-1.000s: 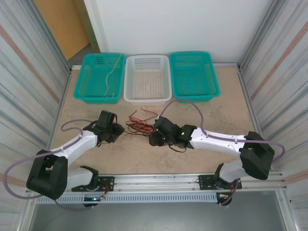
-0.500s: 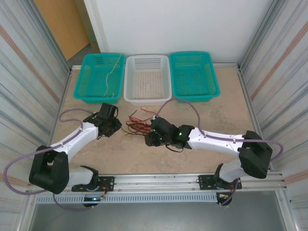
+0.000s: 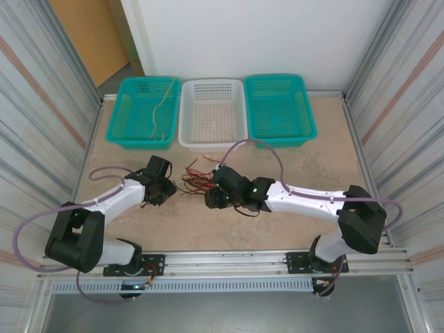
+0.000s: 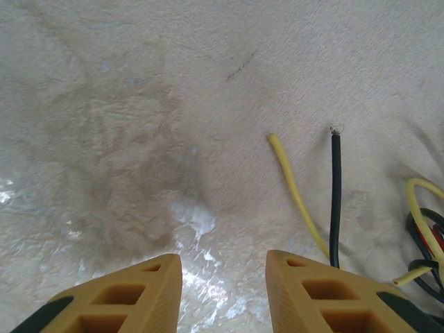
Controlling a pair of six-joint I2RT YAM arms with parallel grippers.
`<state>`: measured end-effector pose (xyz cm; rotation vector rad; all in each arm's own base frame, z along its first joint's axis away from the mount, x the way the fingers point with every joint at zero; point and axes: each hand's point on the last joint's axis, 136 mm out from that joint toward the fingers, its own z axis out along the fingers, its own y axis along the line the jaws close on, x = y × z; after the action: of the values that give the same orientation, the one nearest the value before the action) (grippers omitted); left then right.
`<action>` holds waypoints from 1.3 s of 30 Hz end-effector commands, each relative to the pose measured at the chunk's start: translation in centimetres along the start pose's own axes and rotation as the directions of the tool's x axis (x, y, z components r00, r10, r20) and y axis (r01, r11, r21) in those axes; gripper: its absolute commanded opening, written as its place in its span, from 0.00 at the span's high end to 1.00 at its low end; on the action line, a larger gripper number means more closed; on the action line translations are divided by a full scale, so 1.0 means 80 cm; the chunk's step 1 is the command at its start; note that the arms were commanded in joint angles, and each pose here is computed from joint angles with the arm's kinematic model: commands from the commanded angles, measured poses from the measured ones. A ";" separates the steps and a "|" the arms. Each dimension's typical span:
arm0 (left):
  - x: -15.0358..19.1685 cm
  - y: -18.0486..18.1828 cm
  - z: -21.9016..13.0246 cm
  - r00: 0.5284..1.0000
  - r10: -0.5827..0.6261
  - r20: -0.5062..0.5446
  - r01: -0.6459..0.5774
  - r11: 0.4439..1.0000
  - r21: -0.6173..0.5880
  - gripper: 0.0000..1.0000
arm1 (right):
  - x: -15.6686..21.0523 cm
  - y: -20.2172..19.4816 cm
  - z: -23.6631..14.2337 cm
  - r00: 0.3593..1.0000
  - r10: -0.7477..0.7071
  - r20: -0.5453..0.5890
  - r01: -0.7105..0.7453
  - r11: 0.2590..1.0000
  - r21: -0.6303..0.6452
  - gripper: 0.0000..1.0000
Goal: Untangle the cables
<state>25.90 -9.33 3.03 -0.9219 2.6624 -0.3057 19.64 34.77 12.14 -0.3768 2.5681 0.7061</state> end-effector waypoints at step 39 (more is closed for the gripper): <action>-0.022 -0.030 0.035 1.000 -0.021 0.010 0.022 0.996 -0.086 0.58 | 0.007 -0.015 -0.011 1.000 -0.013 0.021 0.013 1.000 0.006 0.55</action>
<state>28.11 -10.23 1.89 -0.9867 2.7123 -0.2142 19.18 33.87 11.62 -0.3763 2.5666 0.7069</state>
